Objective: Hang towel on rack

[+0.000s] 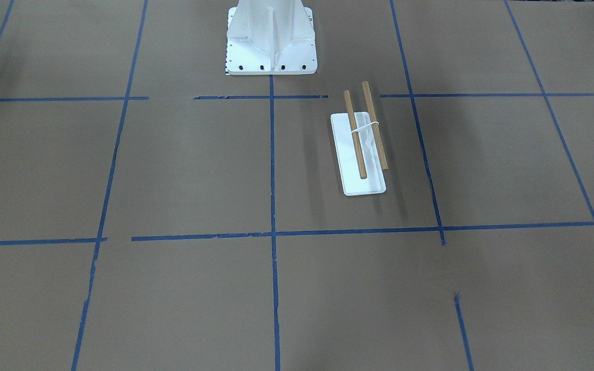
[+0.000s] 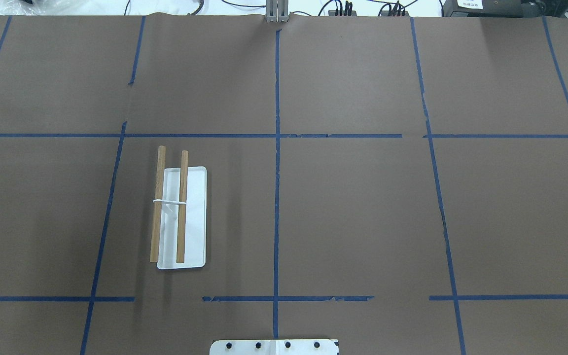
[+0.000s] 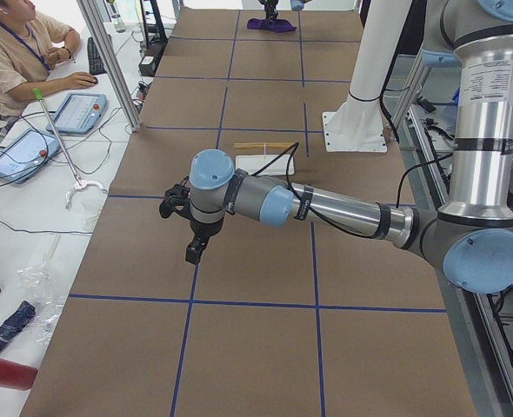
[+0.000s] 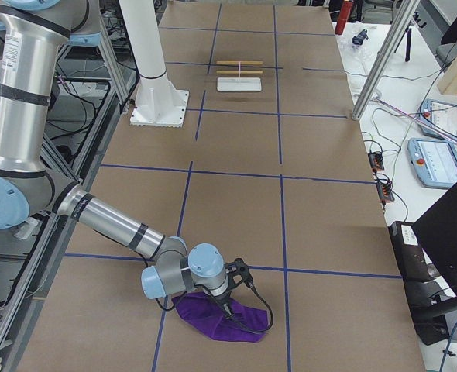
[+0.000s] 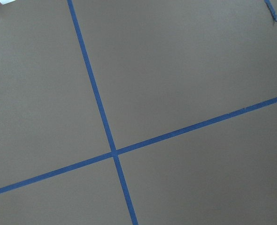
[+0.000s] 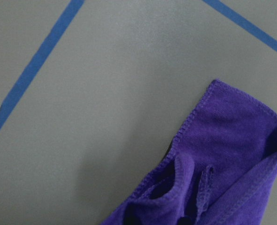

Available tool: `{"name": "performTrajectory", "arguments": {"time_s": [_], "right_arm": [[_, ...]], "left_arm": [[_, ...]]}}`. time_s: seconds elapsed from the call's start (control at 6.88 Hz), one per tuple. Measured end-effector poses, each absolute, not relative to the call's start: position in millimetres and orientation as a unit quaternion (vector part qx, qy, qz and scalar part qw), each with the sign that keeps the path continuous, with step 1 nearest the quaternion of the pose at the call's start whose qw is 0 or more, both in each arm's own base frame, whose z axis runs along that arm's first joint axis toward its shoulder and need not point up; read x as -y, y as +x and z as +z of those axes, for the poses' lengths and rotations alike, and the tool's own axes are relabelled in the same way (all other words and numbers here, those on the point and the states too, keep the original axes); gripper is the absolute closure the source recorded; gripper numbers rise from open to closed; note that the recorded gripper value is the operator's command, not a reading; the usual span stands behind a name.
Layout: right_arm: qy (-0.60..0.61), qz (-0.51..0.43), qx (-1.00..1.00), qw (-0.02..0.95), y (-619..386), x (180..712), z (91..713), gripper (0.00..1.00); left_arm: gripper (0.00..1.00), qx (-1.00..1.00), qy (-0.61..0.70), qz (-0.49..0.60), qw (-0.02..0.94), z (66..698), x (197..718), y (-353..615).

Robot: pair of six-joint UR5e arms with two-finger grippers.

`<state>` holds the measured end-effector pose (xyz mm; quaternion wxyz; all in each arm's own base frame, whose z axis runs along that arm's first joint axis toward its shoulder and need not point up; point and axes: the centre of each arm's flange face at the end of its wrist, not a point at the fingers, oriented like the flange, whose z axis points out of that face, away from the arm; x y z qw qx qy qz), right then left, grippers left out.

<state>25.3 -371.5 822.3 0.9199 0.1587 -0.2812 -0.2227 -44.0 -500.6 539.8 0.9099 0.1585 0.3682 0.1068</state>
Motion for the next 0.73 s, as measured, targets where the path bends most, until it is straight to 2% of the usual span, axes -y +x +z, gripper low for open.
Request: {"name": "performTrajectory", "arguments": {"time_s": [0.44, 0.73], "right_arm": [[0.194, -0.267, 0.263, 0.907, 24.3, 387.3, 801.6, 1.0], [0.256, -0.278, 0.262, 0.888, 24.6, 413.1, 728.0, 1.0]], "left_arm": [[0.0, -0.368, 0.159, 0.107, 0.91, 538.7, 500.7, -44.4], [0.0, -0.366, 0.188, 0.118, 0.904, 526.5, 503.9, -43.7]]}}
